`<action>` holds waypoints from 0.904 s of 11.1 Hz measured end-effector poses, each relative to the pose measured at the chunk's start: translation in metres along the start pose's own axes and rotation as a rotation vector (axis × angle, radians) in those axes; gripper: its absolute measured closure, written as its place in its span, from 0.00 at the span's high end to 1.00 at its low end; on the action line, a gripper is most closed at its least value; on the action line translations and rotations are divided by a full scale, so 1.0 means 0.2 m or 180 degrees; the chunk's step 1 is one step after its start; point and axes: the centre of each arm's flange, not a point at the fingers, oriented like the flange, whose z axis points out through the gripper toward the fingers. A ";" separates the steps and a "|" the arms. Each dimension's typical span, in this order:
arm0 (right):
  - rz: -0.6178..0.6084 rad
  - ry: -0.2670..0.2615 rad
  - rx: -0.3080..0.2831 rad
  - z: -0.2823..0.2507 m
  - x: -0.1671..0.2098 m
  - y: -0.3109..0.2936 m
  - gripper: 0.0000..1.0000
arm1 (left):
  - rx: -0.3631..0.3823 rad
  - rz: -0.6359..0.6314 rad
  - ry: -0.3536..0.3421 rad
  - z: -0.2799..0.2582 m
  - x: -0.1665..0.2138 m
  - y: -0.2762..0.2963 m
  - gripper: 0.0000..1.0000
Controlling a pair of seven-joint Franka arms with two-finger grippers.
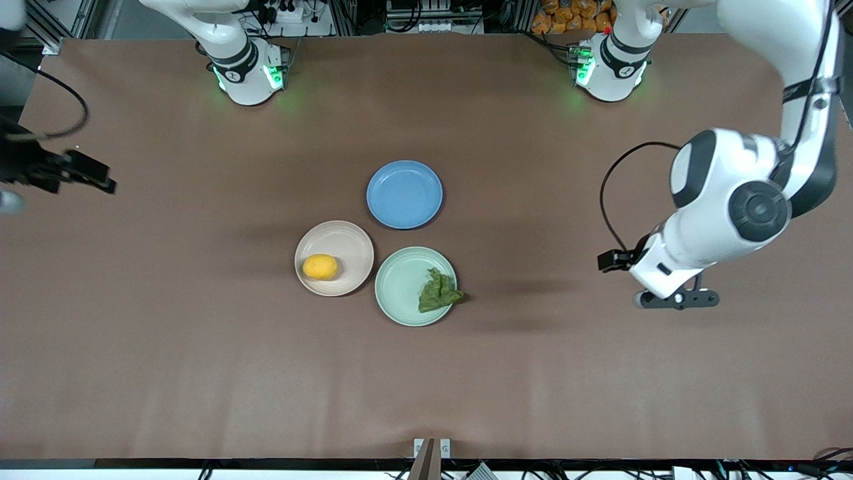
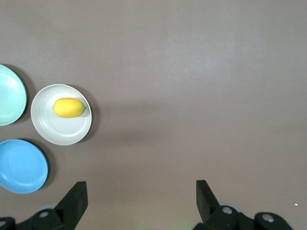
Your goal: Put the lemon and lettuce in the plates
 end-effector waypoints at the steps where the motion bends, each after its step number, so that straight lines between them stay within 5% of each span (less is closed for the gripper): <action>1: -0.0031 0.0013 0.0068 -0.05 -0.05 0.07 1.00 | 0.0027 0.0038 0.0009 -0.07 -0.02 -0.03 1.00; 8: -0.0115 0.0019 0.0114 -0.03 -0.07 0.07 1.00 | 0.0048 -0.0018 0.0231 -0.49 -0.15 -0.33 1.00; 10: -0.0096 -0.0008 -0.0069 0.00 -0.06 -0.05 1.00 | 0.0058 -0.0024 0.0204 -0.57 -0.20 -0.34 1.00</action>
